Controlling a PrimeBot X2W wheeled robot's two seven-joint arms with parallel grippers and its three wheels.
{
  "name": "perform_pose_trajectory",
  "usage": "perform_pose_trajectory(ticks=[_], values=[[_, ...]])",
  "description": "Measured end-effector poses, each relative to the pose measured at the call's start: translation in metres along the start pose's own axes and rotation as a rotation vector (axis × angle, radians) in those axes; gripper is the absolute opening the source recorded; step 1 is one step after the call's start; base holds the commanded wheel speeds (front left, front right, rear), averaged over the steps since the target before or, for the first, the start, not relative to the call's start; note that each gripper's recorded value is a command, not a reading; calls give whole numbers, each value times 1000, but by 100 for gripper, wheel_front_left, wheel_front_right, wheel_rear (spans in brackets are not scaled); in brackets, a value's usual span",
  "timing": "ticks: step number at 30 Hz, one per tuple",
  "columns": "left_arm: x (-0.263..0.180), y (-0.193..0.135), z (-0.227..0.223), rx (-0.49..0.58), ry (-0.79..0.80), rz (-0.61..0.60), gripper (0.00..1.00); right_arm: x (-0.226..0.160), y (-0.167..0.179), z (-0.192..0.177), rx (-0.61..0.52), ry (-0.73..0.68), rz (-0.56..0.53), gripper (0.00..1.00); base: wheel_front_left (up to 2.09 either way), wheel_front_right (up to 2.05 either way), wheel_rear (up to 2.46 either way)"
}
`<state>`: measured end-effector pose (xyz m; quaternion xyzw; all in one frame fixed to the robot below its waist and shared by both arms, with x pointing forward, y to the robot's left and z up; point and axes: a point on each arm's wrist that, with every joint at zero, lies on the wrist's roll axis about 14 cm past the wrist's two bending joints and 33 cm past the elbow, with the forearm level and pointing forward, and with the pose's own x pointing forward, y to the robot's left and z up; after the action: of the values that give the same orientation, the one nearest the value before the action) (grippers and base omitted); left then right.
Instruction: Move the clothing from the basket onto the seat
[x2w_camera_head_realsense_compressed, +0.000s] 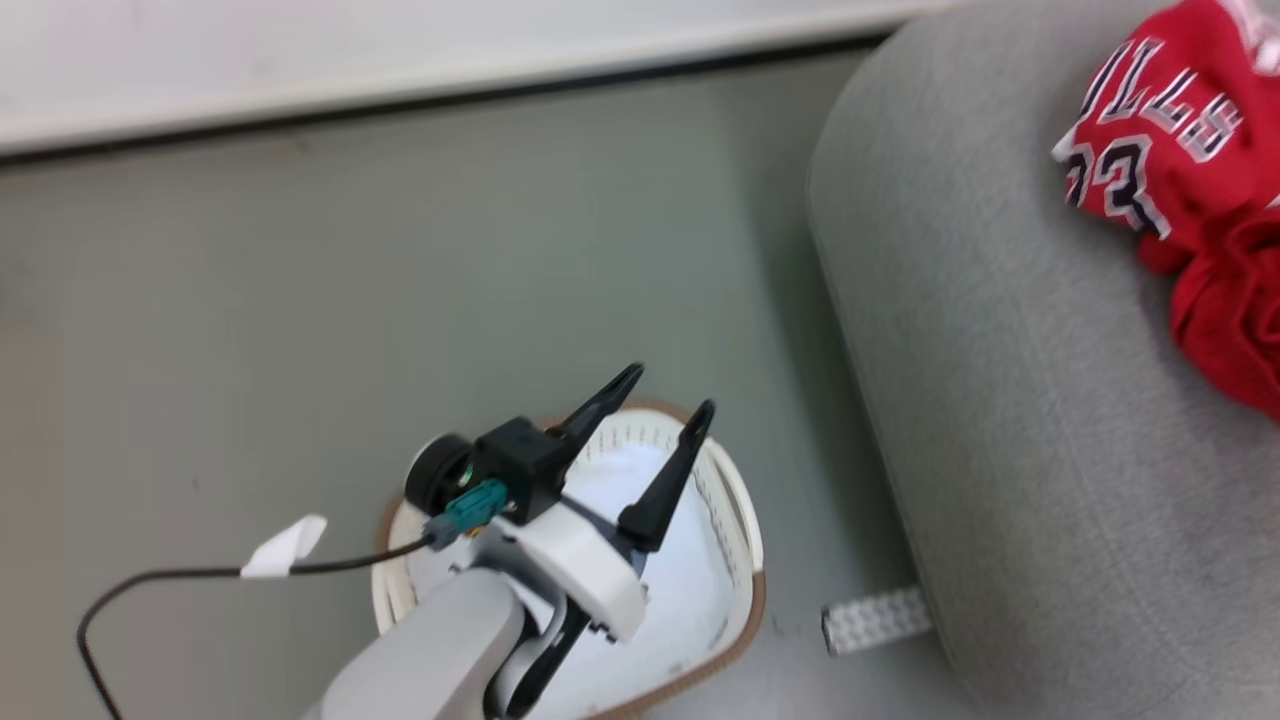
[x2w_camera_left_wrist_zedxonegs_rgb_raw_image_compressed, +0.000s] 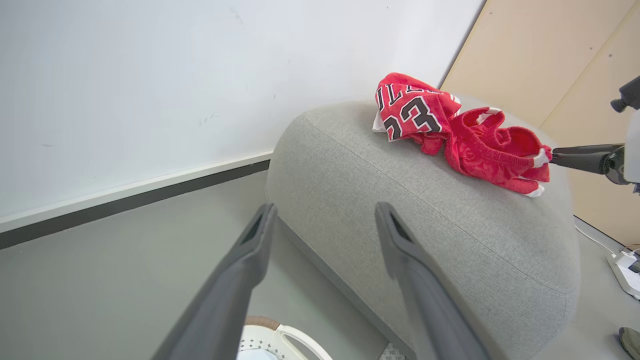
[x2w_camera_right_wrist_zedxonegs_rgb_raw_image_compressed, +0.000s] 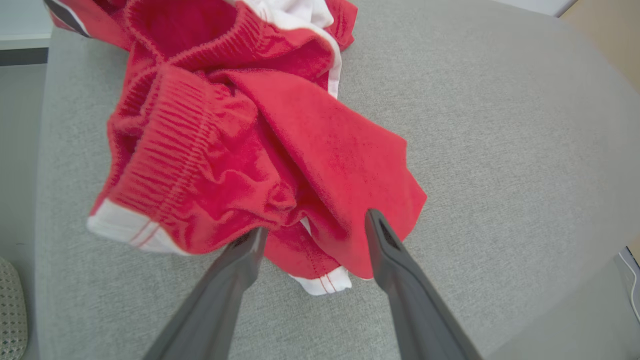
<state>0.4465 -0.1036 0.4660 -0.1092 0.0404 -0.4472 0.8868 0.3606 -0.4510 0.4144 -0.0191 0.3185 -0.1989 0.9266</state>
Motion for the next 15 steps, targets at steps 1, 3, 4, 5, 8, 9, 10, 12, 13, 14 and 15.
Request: perform_pose_trajectory(ticks=[1, 3, 4, 5, 8, 9, 10, 12, 13, 14, 15], values=[[-4, -2, 5, 7, -6, 12, 100, -6, -3, 8, -5, -13, 7, 100, 0, 0, 0], [-13, -3, 15, 21, -17, 42, 100, -20, -6, 23, -12, -40, 29, 100, 0, 0, 0], [-18, -4, 21, 24, -24, 56, 100, -27, -4, 31, -9, -68, 52, 100, 0, 0, 0], [-22, -5, 27, 21, -33, 76, 100, -34, -1, 41, -13, -102, 73, 100, 0, 0, 0], [-38, -4, 50, 34, -80, 140, 100, -60, 9, 80, -29, -236, 140, 100, 0, 0, 0], [-44, -3, 59, 44, -102, 160, 100, -69, 14, 92, -32, -283, 166, 100, 0, 0, 0], [-50, -2, 68, 53, -123, 179, 100, -78, 22, 101, -28, -326, 196, 100, 0, 0, 0], [-63, 0, 84, 71, -161, 221, 100, -96, 38, 117, -11, -413, 258, 100, 0, 0, 0], [-71, 4, 92, 80, -179, 250, 100, -105, 46, 127, -5, -461, 289, 100, 0, 0, 0], [-79, 7, 99, 89, -198, 275, 100, -112, 55, 135, 5, -503, 319, 100, 0, 0, 0], [-88, 14, 107, 97, -219, 312, 100, -119, 66, 142, 28, -544, 354, 100, 0, 0, 0]])
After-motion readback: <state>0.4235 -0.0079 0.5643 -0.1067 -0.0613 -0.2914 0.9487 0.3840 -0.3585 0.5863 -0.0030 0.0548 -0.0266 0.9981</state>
